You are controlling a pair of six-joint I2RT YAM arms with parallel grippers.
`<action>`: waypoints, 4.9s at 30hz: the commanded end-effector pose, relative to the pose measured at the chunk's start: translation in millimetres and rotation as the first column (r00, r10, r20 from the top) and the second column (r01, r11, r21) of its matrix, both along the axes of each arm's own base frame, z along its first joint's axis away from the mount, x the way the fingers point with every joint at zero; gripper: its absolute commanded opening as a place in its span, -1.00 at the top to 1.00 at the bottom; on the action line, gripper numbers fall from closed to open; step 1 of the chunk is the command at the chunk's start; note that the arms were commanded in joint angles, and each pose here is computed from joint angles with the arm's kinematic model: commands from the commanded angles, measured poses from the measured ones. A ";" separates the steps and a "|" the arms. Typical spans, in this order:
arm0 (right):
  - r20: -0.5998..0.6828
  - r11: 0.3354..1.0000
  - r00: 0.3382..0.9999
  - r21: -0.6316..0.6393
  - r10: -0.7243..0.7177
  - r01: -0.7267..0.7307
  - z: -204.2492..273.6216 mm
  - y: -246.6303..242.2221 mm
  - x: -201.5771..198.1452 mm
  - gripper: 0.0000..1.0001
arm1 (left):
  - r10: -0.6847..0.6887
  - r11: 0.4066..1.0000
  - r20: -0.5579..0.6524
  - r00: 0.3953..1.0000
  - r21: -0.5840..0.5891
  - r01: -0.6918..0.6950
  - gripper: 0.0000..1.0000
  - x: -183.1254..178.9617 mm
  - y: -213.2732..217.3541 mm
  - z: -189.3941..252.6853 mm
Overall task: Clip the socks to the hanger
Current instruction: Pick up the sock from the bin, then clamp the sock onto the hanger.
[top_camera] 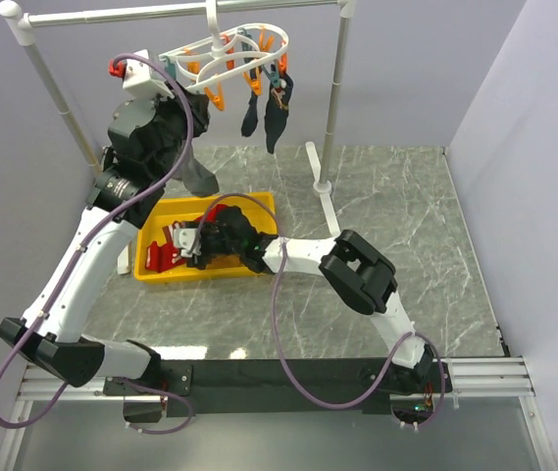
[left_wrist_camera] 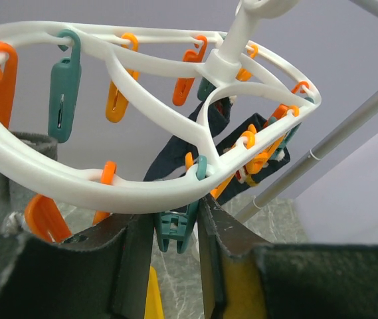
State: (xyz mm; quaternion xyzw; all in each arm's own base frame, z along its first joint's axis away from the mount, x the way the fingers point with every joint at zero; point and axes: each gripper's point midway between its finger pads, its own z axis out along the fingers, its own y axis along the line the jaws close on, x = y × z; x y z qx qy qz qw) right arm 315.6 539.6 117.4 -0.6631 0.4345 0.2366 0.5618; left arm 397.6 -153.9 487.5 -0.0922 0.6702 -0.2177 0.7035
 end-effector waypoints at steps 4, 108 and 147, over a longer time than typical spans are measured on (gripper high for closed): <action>0.098 1.000 0.995 -0.015 0.026 -0.024 9.7 26.8 9.1 -0.25 | -0.008 0.999 0.075 0.997 -0.040 0.011 0.32 -15.9 6.5 27.4; -0.679 0.880 0.719 0.423 0.150 0.215 352.1 -135.3 -8.8 1.00 | -0.301 0.953 0.301 0.905 0.054 0.299 0.34 -80.0 -22.1 59.0; -0.725 0.879 0.667 0.419 0.172 0.229 355.7 -148.8 -3.8 1.00 | -0.277 0.953 0.321 0.906 -0.026 0.301 0.35 -67.2 -18.4 60.7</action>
